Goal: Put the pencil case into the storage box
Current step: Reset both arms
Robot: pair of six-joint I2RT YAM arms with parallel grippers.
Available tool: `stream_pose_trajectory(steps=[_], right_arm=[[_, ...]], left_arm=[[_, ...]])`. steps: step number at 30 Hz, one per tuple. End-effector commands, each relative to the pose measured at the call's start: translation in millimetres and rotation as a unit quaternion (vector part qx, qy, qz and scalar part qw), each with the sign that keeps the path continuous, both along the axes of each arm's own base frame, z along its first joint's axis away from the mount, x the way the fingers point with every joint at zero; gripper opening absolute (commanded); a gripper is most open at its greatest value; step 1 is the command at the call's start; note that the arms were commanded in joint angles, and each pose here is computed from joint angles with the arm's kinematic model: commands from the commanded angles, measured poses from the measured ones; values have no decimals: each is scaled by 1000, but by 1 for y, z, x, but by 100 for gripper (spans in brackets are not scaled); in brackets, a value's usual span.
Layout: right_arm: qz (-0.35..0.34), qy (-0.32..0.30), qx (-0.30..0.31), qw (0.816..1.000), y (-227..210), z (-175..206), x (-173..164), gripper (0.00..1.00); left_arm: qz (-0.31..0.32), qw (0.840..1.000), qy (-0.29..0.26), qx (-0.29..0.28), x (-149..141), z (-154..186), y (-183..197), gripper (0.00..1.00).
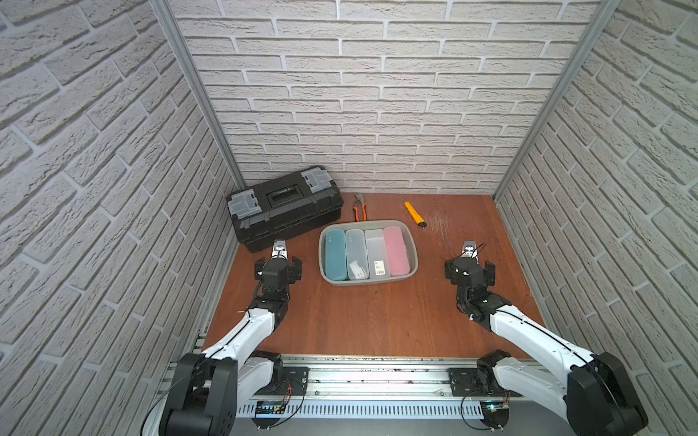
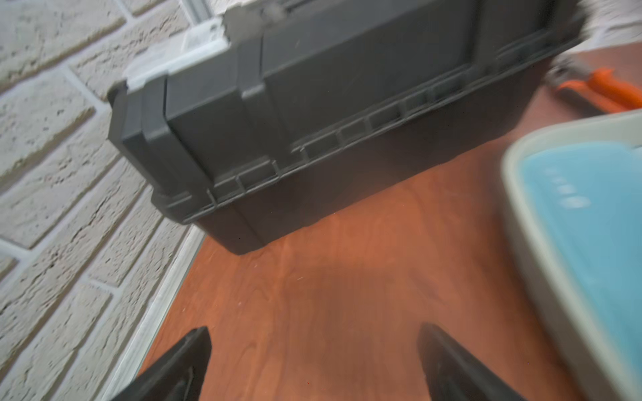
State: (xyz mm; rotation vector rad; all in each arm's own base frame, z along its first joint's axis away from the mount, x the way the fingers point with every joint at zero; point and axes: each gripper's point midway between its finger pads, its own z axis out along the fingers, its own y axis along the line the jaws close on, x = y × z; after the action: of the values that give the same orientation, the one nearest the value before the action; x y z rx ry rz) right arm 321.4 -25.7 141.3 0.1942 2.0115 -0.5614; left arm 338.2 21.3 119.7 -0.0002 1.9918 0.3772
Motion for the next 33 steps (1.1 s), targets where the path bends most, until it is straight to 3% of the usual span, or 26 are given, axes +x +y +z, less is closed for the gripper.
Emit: stream_pose_trajectory(steps=[1,9,13,15,16,25,33], right_arm=[[3,-52,13,999,-4,6,22,99],[24,-59,16,998,-3,-14,52,100],[50,-76,12,996,1,-15,54,100],[45,-104,12,994,-4,-20,50,100],[46,-113,8,992,-4,-19,51,100],[59,-38,61,996,-10,-35,76,99],[87,-83,59,991,-4,-42,64,99]], left_arm=[[-18,998,-58,9,17,12,2,98],[-86,995,-47,5,46,-8,-11,98],[-68,995,-60,-28,46,-16,3,99],[-89,993,-64,-34,48,-25,0,98],[-97,994,-41,-40,49,-32,-3,99],[-89,993,-25,-72,58,-32,7,98],[-87,993,-25,-71,58,-33,7,98]])
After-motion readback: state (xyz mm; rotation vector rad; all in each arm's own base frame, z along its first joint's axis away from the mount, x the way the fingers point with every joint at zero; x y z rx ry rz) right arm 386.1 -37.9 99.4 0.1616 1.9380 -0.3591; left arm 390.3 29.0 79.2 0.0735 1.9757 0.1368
